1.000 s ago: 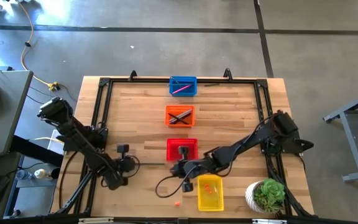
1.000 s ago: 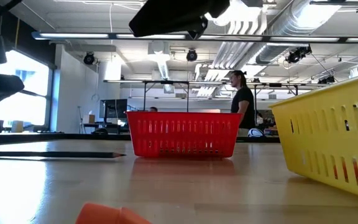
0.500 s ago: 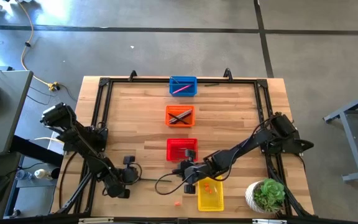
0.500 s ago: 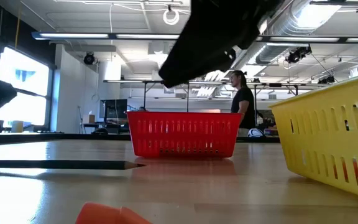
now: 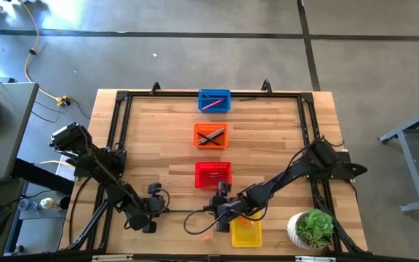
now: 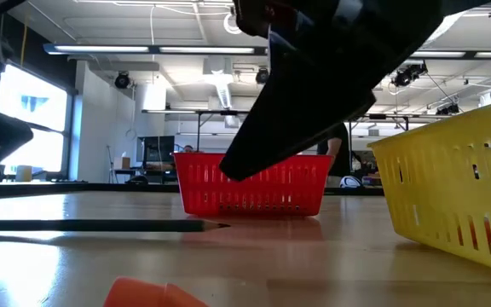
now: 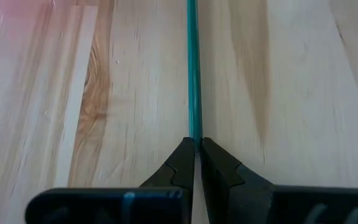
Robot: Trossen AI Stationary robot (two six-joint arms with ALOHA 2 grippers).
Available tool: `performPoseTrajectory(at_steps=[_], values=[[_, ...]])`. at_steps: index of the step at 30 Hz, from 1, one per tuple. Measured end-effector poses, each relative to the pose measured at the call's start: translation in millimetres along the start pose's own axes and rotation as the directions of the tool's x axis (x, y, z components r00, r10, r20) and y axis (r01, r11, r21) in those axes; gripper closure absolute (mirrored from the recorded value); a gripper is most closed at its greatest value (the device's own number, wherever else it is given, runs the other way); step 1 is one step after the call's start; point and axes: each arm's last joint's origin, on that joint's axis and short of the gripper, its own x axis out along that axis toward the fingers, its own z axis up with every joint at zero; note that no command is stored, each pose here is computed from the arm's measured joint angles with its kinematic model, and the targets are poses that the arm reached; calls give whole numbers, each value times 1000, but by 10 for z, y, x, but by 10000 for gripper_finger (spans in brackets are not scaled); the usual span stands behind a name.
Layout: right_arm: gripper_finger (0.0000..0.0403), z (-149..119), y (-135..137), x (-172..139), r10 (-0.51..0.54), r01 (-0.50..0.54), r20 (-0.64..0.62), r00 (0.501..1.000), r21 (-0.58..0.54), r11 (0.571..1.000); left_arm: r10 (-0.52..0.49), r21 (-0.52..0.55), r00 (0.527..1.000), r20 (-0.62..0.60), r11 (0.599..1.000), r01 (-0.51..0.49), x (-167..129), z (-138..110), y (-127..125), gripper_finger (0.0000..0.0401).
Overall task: Sort crayons/erasers/pens/pencils in bins
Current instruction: Put the green pencil into the blue bin
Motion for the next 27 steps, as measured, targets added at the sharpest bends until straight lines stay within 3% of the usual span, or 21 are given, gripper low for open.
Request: performPoseTrajectory(at_steps=[12,27], values=[[229,19,-17,84,14,-13,38,999,-20,1000,1,-22,1000,15,1000,0,34,43,29,399],[250,-129,-87,335,21,-21,-18,1000,-9,1000,20,-31,999,38,999,-19,88,51,35,398]])
